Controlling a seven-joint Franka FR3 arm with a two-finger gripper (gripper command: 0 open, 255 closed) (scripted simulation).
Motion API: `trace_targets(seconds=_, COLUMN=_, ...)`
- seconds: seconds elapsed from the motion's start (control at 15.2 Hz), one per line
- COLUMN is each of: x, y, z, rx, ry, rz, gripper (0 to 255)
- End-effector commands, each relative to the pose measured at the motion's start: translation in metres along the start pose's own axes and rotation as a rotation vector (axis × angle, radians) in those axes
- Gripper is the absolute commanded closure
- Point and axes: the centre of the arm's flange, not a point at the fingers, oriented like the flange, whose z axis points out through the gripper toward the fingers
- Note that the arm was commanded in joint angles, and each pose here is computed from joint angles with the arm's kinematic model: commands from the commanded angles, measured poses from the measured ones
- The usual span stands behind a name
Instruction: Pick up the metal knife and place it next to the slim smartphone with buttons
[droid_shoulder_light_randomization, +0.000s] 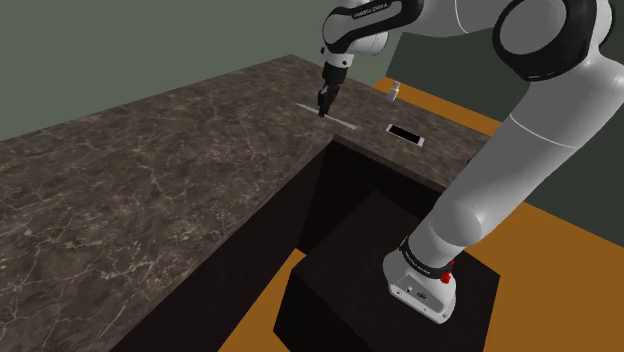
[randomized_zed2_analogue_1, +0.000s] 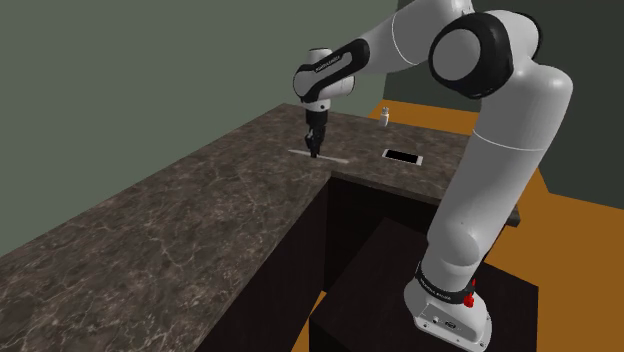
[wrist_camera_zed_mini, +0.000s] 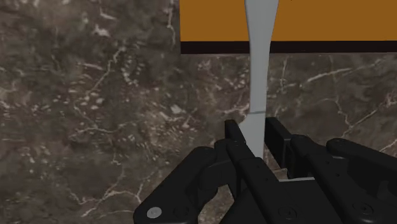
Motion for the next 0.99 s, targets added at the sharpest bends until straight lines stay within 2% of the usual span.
trace_targets(seconds=0.0, x=-0.012, y=0.024, z=-0.002, rx=0.0, ry=0.0, rz=-0.002, gripper=255)
trace_targets(seconds=0.92, x=-0.091, y=0.191, z=-0.015, rx=0.0, ry=0.0, rz=-0.002, gripper=255)
